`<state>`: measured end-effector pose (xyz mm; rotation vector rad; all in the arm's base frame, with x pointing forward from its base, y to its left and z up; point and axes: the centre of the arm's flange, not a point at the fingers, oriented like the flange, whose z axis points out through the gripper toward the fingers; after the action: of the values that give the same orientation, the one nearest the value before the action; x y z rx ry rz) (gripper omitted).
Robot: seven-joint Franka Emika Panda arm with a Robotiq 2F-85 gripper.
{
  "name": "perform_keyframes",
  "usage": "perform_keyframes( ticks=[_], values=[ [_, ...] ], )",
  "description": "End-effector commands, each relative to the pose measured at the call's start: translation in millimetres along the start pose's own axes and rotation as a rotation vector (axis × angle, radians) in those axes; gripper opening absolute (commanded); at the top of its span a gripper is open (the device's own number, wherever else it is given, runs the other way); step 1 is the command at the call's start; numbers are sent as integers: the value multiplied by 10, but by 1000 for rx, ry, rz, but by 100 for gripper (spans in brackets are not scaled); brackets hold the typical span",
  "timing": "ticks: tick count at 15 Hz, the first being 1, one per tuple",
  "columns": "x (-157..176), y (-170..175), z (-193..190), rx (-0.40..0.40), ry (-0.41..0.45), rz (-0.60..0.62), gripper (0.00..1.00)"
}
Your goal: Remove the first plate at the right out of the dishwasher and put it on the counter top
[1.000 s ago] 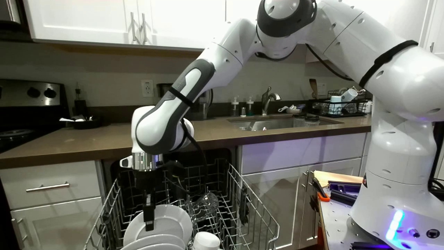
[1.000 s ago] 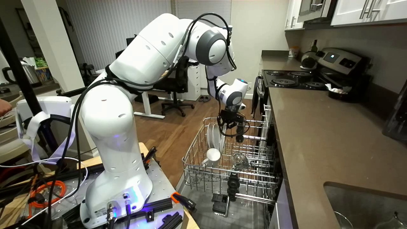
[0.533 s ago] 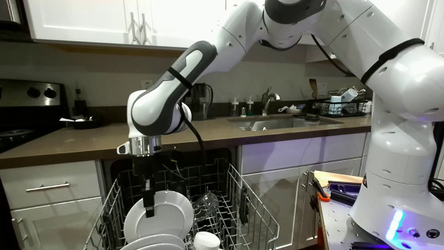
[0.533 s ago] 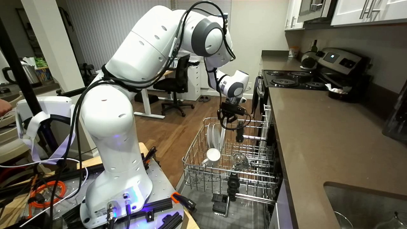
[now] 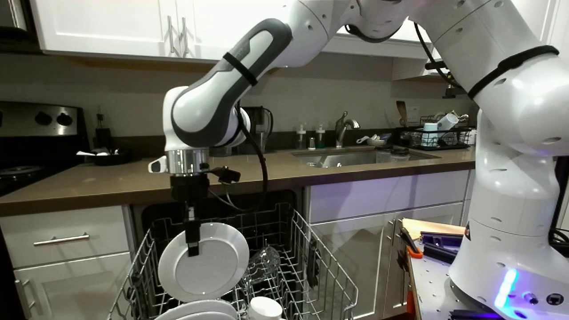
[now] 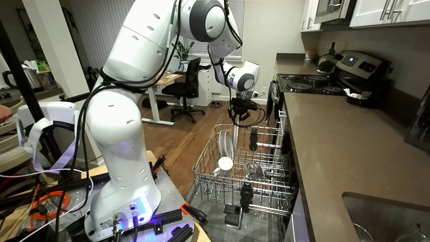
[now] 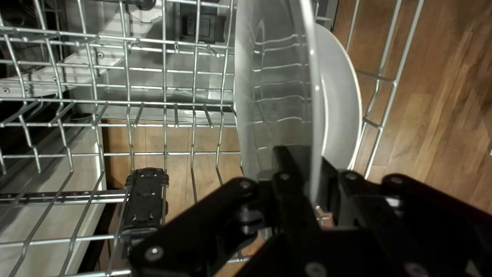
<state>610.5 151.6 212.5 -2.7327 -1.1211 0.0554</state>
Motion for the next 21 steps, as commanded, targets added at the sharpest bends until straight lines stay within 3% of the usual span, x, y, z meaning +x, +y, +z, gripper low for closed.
perform_keyframes(
  ticks=[1, 12, 21],
  values=[
    [-179, -274, -412, -78, 15, -16, 5],
    [-225, -664, -1057, -465, 93, -54, 6],
    [-177, -505, -1446, -728, 101, -6, 6]
  ],
)
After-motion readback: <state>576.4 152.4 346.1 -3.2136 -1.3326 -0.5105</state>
